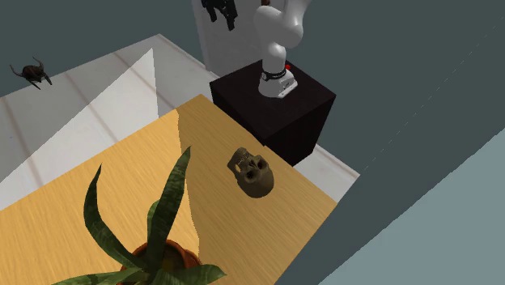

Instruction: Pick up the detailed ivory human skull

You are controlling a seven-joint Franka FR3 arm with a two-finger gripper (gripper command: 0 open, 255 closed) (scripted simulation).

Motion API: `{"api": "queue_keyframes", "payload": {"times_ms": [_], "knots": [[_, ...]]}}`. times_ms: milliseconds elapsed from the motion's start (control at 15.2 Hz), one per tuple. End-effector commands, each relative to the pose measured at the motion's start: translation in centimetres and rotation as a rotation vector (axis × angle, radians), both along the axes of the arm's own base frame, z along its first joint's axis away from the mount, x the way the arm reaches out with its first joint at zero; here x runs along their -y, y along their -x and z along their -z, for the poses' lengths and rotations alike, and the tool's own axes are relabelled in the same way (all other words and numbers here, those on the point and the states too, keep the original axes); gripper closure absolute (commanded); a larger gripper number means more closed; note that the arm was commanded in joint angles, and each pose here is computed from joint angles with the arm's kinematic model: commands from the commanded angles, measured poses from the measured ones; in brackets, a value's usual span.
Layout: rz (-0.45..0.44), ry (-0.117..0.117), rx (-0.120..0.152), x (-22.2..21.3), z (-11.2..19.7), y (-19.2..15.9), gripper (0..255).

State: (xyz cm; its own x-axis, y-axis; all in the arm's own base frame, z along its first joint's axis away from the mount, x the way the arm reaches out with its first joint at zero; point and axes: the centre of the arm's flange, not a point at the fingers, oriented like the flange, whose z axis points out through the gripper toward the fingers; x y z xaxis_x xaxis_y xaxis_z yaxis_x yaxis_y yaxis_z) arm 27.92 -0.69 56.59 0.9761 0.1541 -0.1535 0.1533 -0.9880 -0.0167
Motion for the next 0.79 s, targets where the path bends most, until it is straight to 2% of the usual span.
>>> {"api": "queue_keyframes", "payload": {"times_ms": [0, 726], "knots": [[0.0, 0.0, 0.0, 0.0, 0.0, 0.0, 0], [-0.371, -0.251, 0.112, -0.9, 12.6, -4.8, 0]]}}
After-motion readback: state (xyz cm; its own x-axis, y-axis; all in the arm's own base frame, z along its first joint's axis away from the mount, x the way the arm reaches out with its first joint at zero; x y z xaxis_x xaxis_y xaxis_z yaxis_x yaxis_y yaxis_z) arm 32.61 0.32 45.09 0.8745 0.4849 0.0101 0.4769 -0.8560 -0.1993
